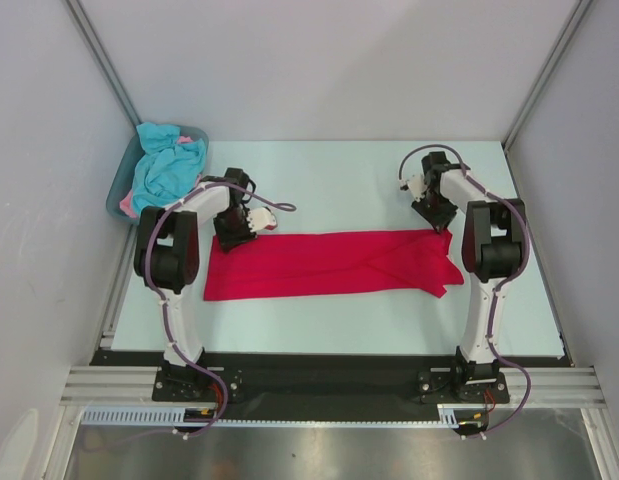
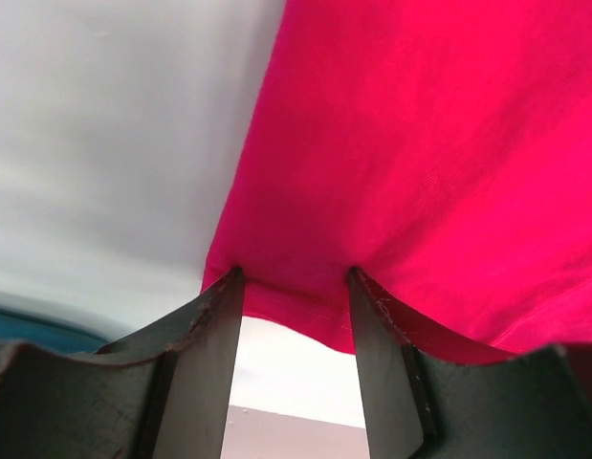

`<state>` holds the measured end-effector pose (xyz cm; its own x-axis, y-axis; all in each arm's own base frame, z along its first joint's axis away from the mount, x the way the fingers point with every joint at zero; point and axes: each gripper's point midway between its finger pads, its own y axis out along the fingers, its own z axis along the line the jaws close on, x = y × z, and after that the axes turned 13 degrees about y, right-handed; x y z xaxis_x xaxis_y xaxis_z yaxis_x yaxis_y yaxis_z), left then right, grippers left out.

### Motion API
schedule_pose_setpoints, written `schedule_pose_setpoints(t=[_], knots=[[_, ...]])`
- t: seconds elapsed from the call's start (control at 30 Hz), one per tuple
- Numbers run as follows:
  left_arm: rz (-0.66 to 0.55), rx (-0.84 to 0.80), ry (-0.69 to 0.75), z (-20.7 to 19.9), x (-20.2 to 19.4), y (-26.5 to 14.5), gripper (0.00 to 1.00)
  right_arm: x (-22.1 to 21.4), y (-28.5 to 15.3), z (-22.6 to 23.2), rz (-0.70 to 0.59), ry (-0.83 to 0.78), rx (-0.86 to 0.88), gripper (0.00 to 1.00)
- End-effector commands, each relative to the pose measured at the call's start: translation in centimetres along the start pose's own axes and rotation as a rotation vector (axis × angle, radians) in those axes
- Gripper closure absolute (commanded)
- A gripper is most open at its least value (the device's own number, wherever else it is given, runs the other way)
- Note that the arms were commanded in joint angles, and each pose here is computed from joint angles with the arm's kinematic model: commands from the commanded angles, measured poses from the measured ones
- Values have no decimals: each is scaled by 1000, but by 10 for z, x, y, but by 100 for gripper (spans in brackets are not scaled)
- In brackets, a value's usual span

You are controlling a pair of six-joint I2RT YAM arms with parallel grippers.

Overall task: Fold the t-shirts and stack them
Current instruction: Fold the tshirt

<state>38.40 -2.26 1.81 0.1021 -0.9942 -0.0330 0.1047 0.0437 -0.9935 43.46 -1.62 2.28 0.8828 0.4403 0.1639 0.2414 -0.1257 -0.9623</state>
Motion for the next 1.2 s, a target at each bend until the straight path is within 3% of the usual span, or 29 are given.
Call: schedule_pose_setpoints(t=[0.0, 0.57, 0.93, 1.17], knots=[[32, 74, -15, 22, -3, 3, 47, 25, 19, -15, -72, 46, -85, 70], [213, 208, -99, 73, -28, 16, 50, 64, 38, -60, -161, 98, -300, 69], [213, 292, -127, 119, -18, 16, 50, 98, 66, -61, -193, 68, -321, 68], [158, 314, -121, 122, -6, 2, 48, 113, 50, -41, -229, 31, -298, 67]])
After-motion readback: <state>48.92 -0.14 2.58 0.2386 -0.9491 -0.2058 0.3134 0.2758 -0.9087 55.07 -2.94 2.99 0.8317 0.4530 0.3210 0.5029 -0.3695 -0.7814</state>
